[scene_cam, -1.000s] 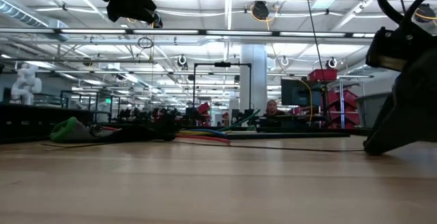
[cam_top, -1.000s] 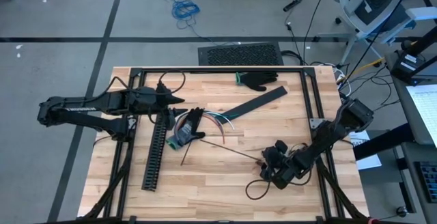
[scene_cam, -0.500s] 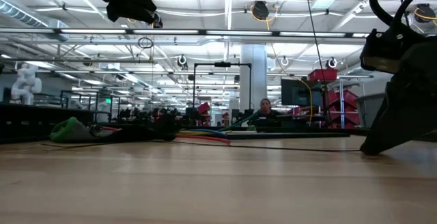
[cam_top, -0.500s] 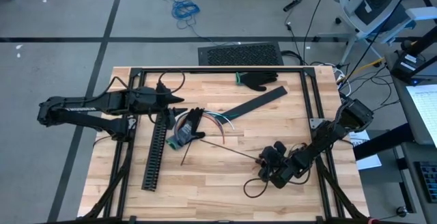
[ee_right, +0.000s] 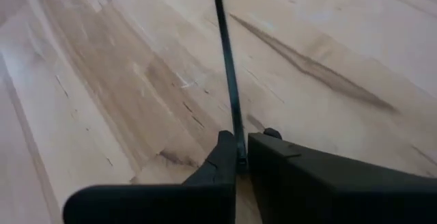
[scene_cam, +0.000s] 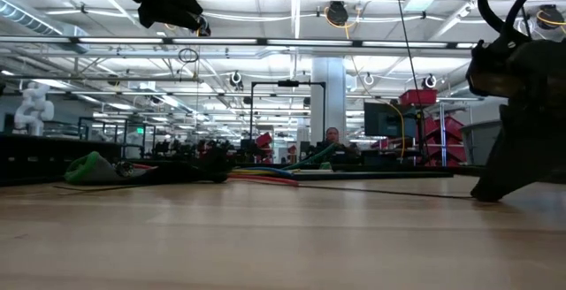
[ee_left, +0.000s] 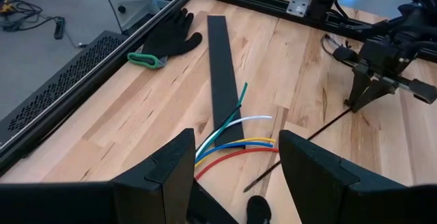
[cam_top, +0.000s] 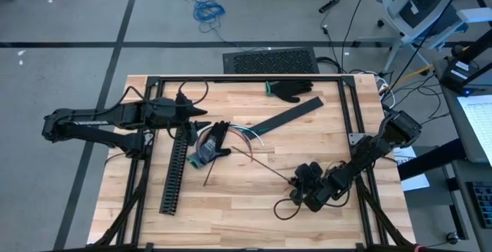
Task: Ziptie cables
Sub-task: Wrap the cable wires with the black zip tie
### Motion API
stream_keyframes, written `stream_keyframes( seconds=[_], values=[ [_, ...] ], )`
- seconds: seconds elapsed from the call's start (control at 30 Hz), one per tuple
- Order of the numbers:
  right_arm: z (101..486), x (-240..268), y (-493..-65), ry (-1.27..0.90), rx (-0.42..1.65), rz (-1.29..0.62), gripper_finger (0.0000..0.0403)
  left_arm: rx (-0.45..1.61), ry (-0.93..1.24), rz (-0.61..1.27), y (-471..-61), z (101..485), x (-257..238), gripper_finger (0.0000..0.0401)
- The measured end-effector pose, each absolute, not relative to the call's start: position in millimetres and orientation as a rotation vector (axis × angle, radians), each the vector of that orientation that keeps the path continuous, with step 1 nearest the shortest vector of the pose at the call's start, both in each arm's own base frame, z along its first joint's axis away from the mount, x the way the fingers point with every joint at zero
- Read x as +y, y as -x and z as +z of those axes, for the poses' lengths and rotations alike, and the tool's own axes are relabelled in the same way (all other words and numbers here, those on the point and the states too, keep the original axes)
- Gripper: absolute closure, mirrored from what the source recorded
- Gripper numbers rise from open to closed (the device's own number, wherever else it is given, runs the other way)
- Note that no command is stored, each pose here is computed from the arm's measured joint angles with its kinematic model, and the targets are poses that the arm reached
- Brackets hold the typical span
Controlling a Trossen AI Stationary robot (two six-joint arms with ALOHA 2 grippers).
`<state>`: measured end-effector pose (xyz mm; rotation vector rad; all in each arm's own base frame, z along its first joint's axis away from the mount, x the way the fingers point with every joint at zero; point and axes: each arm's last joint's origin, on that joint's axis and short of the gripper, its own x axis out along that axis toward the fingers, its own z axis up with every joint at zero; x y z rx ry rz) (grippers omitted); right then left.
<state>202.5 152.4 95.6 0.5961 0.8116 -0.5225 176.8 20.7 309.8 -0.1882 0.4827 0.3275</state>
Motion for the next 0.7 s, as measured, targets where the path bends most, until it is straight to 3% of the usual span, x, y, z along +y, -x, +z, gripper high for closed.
stream_keyframes(
  seconds=[0.5,0.7],
  values=[
    [165,147,-197,-0.705,0.679,-0.301,0.0398,0.484,0.171,0.331,-177,310,21,0.0196],
    [168,146,-191,-0.718,0.78,-0.252,0.0401,0.486,0.156,0.34,-177,310,21,0.0196]
  ],
)
